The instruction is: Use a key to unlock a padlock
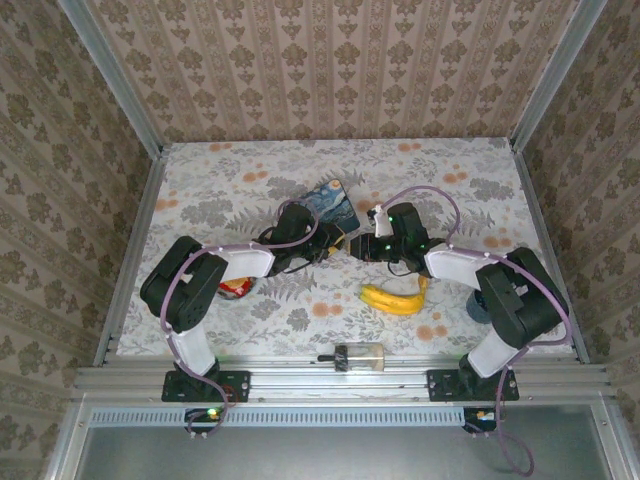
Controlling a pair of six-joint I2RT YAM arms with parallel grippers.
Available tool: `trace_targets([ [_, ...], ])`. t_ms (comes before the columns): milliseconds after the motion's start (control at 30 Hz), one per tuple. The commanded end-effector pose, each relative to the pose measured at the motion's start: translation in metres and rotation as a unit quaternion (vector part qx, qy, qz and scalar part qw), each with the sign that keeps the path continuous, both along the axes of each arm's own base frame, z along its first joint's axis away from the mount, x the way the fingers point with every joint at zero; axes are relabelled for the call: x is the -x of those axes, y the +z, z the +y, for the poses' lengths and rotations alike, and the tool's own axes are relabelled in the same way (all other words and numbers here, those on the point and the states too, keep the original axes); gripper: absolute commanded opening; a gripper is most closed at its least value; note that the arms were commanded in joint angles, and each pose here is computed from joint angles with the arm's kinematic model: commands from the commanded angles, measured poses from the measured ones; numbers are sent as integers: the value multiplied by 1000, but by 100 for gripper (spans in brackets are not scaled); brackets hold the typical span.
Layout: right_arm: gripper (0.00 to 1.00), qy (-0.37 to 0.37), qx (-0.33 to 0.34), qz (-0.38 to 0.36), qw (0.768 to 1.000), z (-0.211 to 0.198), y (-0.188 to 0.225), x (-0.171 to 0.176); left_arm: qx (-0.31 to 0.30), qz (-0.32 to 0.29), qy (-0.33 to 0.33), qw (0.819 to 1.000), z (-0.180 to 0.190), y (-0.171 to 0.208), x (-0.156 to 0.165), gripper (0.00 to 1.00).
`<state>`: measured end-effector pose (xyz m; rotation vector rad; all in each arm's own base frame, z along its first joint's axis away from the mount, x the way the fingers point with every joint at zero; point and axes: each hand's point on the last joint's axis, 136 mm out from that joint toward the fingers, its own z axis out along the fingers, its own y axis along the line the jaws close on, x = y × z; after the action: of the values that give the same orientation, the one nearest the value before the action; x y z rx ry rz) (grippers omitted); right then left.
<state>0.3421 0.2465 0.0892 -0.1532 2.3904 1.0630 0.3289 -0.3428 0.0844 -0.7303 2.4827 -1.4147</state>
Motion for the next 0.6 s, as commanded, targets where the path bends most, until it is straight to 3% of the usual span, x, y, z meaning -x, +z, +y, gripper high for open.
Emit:
trace_targets([
  [0,18,10,-14,-4,1000,7,7,-4,-8,115,-11,993,3,-40,31,0],
  [133,18,11,-14,-3,1000,7,7,-3,-8,114,-10,993,3,-39,31,0],
  [233,9,10,-11,-2,1000,6,5,-1,-8,114,-10,993,4,-39,30,0],
  [567,0,17,-17,-14,1000,9,13,-5,-7,113,-16,993,0,-37,32,0],
])
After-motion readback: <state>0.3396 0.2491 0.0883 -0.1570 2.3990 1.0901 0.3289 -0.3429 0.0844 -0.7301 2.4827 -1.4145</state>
